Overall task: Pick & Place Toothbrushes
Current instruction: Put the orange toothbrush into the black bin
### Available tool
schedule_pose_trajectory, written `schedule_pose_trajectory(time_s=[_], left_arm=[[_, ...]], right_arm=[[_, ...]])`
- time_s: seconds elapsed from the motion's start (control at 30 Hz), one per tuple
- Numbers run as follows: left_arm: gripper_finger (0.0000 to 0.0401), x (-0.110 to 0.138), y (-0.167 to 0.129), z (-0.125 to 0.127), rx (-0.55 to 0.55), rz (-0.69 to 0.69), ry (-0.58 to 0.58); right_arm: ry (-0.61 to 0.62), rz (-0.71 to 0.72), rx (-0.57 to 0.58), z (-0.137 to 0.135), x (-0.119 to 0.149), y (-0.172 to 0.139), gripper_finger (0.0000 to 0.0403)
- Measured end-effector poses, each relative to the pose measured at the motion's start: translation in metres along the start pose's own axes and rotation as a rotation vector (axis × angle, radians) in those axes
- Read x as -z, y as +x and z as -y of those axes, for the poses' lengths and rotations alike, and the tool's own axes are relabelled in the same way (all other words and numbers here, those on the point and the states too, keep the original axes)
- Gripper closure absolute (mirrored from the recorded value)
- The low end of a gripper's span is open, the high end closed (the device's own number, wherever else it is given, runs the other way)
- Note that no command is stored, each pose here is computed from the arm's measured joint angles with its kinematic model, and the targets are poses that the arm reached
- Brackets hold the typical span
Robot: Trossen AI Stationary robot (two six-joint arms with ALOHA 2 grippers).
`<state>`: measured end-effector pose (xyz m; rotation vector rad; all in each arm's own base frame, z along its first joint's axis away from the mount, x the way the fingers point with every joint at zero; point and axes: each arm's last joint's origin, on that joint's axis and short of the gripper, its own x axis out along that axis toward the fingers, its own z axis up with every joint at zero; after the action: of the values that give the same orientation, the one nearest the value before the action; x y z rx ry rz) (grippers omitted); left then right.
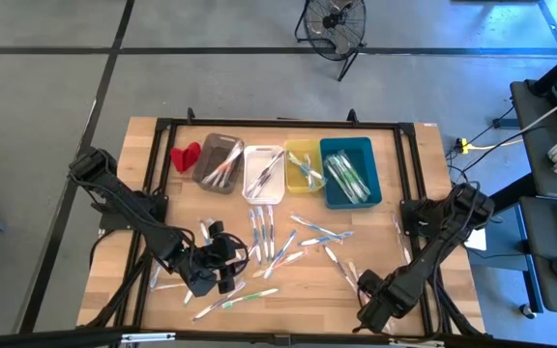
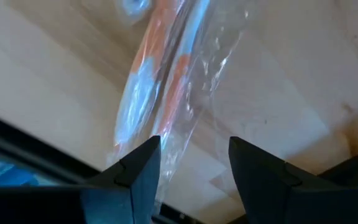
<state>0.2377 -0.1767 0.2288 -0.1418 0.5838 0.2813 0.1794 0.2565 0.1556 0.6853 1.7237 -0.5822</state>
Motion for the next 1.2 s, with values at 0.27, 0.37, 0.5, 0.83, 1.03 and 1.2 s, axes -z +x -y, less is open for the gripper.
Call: schedule_pose_trajectory(time_s=[0.27, 0.37, 0.5, 0.83, 1.03, 1.2], left_arm=[[0.023, 0.0, 0.0, 0.0, 0.0, 0.0, -0.007], [0.023, 0.0, 0.0, 0.0, 0.0, 0.0, -0.007], [0.023, 0.0, 0.0, 0.0, 0.0, 0.0, -0.007], [0.023, 0.0, 0.0, 0.0, 0.0, 0.0, -0.007], [0.023, 0.0, 0.0, 0.0, 0.0, 0.0, -0.007], [0.023, 0.0, 0.0, 0.0, -0.001, 0.001, 0.0]], right_arm=[[-0.029, 0.003, 0.008, -0.006, -0.002, 0.013, 0.022], [-0.031, -0.004, 0.008, -0.007, -0.003, 0.014, 0.0227], [-0.037, -0.004, 0.005, -0.007, -0.003, 0.014, 0.0247], [-0.131, -0.045, 0.011, -0.007, -0.01, 0.012, 0.0393], [-0.115, -0.041, 0.033, -0.005, -0.016, 0.011, 0.0399], [-0.109, -0.049, 0.092, 0.001, -0.016, 0.01, 0.04]])
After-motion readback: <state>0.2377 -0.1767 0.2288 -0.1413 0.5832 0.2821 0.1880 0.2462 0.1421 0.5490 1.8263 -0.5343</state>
